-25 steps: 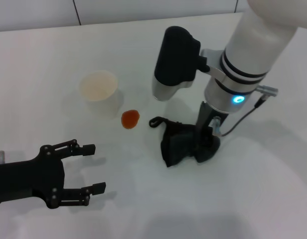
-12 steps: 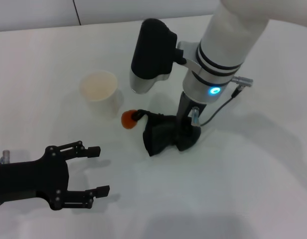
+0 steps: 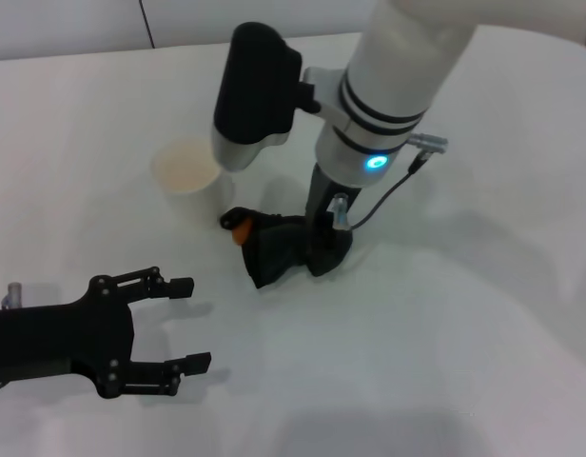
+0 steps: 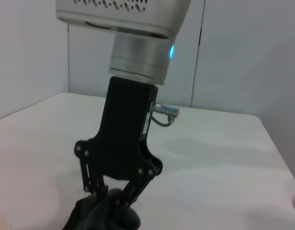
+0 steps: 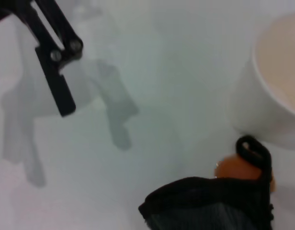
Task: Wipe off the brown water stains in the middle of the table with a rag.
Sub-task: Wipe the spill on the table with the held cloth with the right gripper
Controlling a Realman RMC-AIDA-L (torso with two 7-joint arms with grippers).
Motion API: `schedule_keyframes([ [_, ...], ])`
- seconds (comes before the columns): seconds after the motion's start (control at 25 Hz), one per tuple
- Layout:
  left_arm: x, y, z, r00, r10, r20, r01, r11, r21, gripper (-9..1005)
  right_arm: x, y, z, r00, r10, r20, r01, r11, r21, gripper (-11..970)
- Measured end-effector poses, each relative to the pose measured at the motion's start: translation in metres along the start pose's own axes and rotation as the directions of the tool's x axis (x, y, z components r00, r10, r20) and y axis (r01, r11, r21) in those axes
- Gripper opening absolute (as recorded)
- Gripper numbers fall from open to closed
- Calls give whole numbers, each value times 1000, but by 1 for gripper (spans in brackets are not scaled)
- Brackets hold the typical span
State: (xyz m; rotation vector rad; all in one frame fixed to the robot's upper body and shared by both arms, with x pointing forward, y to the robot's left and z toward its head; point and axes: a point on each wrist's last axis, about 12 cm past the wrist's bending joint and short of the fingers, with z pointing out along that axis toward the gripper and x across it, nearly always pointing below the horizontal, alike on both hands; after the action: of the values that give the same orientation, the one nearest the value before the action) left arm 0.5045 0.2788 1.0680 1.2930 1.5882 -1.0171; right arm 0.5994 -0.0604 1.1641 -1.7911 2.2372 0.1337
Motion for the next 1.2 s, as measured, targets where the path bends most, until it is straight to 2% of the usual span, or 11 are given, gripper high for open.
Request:
schedule_keyframes([
  [0.48, -1, 1, 2, 1000, 3, 0, -3, 1000, 2, 860, -20, 3, 11, 998, -50, 41, 49, 999, 18, 133],
  [0.76, -1, 1, 1, 1000, 3, 0, -3, 1000, 2, 860, -17, -2, 17, 999, -42, 27, 41, 999, 33, 133],
  [1.2, -1, 2, 2, 1000, 5, 2, -5, 1000, -2, 860, -6, -18, 25, 1000, 4, 3, -4, 997, 81, 133],
])
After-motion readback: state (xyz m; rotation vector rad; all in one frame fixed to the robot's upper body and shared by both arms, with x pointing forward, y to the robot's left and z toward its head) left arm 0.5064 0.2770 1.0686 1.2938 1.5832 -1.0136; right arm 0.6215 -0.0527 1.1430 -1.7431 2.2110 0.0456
